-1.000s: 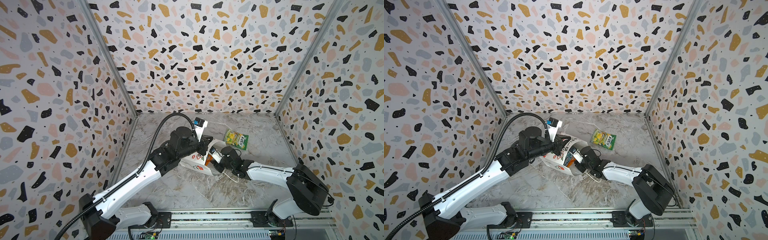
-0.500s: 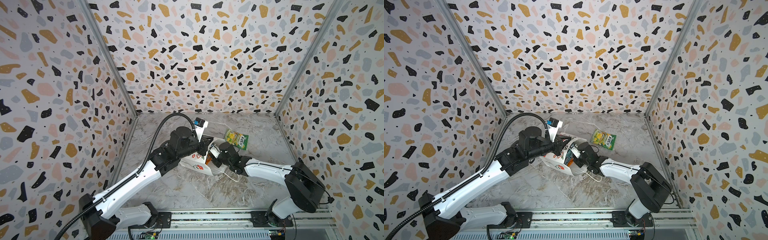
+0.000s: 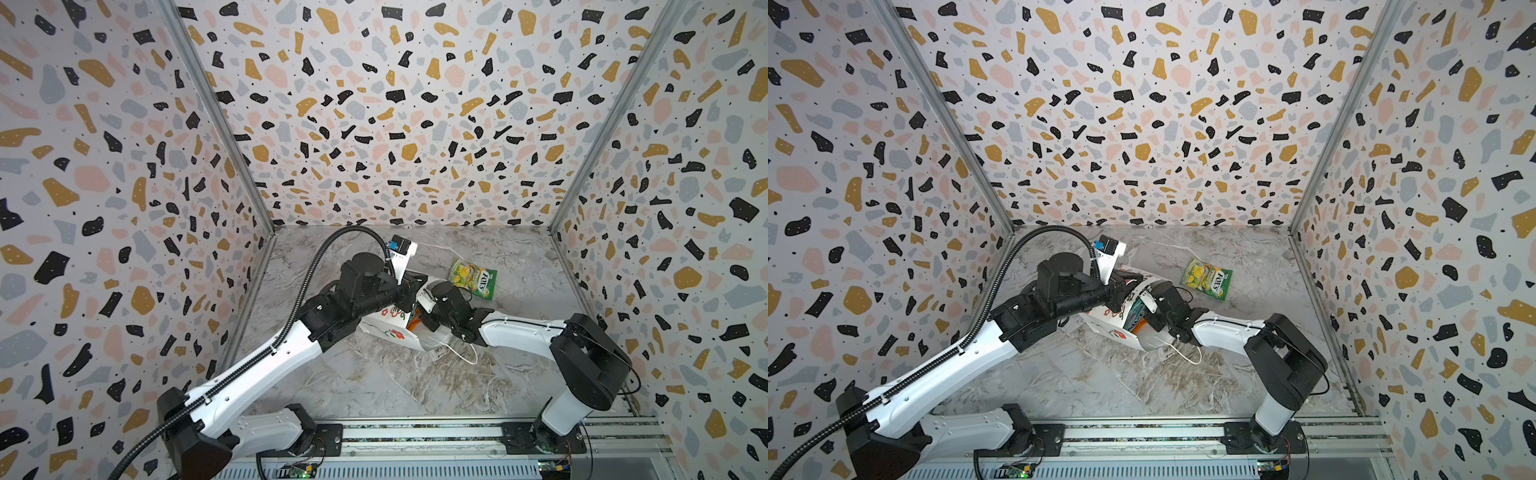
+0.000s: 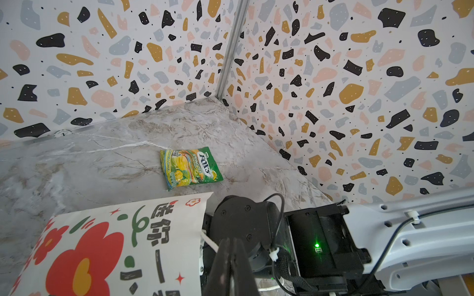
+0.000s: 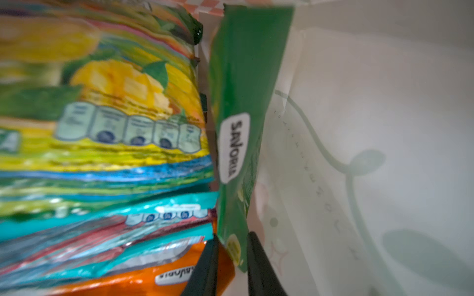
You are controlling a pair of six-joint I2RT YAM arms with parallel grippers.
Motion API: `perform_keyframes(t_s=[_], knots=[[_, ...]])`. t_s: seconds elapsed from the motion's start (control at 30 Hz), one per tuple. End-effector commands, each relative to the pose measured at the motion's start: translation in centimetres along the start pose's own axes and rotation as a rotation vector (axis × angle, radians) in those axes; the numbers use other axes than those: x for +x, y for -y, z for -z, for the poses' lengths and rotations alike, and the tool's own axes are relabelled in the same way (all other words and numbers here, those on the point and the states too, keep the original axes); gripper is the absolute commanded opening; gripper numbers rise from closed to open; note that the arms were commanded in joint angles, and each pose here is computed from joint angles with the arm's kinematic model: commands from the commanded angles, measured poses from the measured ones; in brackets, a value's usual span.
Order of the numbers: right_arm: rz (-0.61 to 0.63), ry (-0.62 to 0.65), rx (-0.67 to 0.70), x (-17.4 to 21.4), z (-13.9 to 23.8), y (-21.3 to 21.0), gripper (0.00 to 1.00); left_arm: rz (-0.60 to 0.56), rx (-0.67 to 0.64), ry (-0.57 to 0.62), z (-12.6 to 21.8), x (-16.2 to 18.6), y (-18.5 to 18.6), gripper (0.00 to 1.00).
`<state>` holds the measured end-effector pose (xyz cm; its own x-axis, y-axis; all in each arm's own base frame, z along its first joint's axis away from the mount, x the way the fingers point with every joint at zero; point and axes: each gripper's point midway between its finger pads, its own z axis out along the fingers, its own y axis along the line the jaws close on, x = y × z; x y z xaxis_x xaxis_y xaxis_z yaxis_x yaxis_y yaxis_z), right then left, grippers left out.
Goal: Take the snacks out of the paper bag
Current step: 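Reach the right gripper into the bag and grip the green Savoria packet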
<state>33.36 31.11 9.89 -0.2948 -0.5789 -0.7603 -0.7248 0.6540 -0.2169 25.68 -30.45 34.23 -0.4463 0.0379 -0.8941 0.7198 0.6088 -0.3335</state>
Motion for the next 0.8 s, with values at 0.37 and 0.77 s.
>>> perform_keyframes(t_s=[0.37, 0.77], knots=[[0.062, 0.066, 0.022, -2.9, -2.1, 0.7, 0.29, -0.026, 0.047, 0.054, 1.0, -2.0, 1.6, 0.00], [0.070, 0.116, -0.028, -4.1, -0.8, 0.2, 0.00, -0.025, 0.019, 0.057, 1.4, -1.7, 1.1, 0.00]])
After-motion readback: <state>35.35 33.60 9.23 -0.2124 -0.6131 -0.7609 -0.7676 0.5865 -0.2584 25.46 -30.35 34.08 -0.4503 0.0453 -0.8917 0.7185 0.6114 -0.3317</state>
